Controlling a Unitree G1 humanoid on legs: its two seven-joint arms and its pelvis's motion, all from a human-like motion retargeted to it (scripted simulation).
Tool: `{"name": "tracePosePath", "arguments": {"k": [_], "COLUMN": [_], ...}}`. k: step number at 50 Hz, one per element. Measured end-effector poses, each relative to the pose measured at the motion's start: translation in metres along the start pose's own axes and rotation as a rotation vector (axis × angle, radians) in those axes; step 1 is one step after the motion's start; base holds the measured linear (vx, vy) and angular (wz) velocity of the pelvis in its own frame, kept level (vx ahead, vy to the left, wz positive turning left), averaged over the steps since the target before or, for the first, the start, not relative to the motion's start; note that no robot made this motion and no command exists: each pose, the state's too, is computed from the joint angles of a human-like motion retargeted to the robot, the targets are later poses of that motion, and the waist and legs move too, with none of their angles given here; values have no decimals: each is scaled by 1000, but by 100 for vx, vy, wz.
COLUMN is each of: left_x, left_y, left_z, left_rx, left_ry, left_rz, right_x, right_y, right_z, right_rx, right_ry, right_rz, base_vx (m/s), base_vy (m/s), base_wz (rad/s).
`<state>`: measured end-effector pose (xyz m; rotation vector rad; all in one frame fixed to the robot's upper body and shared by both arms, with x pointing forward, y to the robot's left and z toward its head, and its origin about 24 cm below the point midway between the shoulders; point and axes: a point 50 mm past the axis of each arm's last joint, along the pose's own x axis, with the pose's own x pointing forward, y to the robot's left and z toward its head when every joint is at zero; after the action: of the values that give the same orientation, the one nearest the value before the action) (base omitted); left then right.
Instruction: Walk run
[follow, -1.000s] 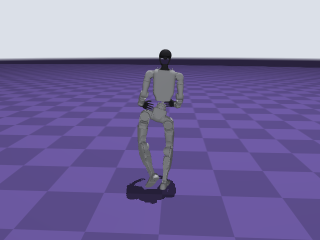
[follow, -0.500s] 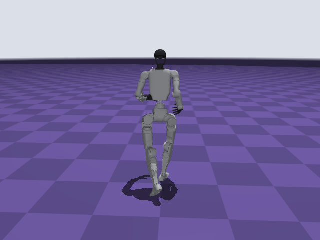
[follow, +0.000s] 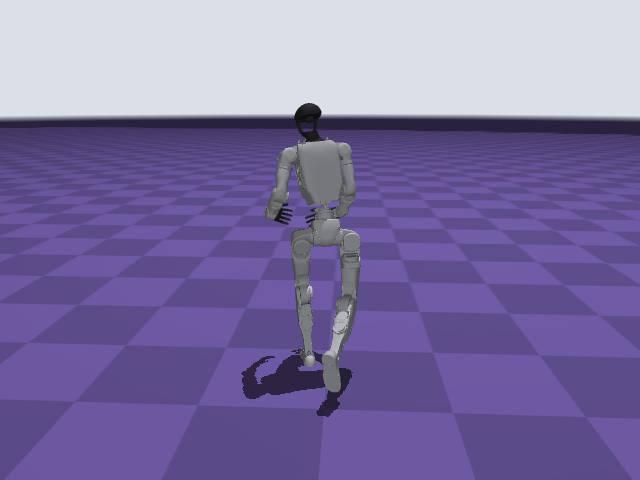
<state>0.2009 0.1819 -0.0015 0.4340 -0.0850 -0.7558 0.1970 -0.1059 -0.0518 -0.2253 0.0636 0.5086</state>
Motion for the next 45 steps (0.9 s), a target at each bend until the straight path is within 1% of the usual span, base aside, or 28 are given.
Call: {"name": "tracePosePath", "arguments": {"k": [3,5,7,9,12,15,17,19,22,25,27,30,32,35,37,40,42,45], "left_x": [20,28,37,45,50,36,23,7,-12,-28,-39,-40,-21,13,27,47,49,52], "left_y": [-8,0,4,-3,-10,4,3,-15,-58,-73,-64,-46,-35,-20,-19,-25,-8,-5], "left_z": [3,10,23,32,40,39,21,-3,-25,-26,-22,-16,-10,6,8,13,23,37], "left_rx": [-32,-34,-6,-18,-48,-10,-27,-105,-273,-390,-352,-257,-211,-132,-134,-219,-157,-65], "left_ry": [-33,-68,-127,-173,-203,-173,-89,18,115,92,90,73,27,-72,-92,-141,-175,-205], "left_rz": [-70,-37,-32,-44,-36,46,78,74,47,183,248,264,213,97,40,-16,-34,-62], "right_x": [-41,-64,-83,-105,-118,-82,-49,-28,-9,-1,1,1,-4,-28,-54,-86,-94,-109], "right_y": [35,40,20,-2,-18,-22,-22,-17,-8,-14,-11,0,-3,-18,-4,28,16,-9], "right_z": [-34,-44,-43,-39,-28,-12,2,16,31,44,42,36,24,-6,-33,-53,-48,-37], "right_rx": [168,242,187,84,-23,-23,3,19,3,-149,-151,-38,17,-26,-1,161,165,63], "right_ry": [153,190,158,131,79,-40,-139,-217,-266,-240,-193,-172,-129,13,146,263,206,134], "right_rz": [31,58,-13,-111,-219,-211,-185,-143,-53,26,11,18,16,-98,-146,-115,-122,-215], "base_vx": [196,155,182,212,163,171,168,253,209,182,171,186,130,203,233,177,151,154], "base_vy": [-24,-21,-35,-44,-33,-40,-19,-21,-22,-25,-36,-37,-40,-41,-36,-17,-26,-32], "base_wz": [22,-9,43,104,25,-52,-72,-12,-25,-75,-120,-57,67,99,2,12,35,118]}}
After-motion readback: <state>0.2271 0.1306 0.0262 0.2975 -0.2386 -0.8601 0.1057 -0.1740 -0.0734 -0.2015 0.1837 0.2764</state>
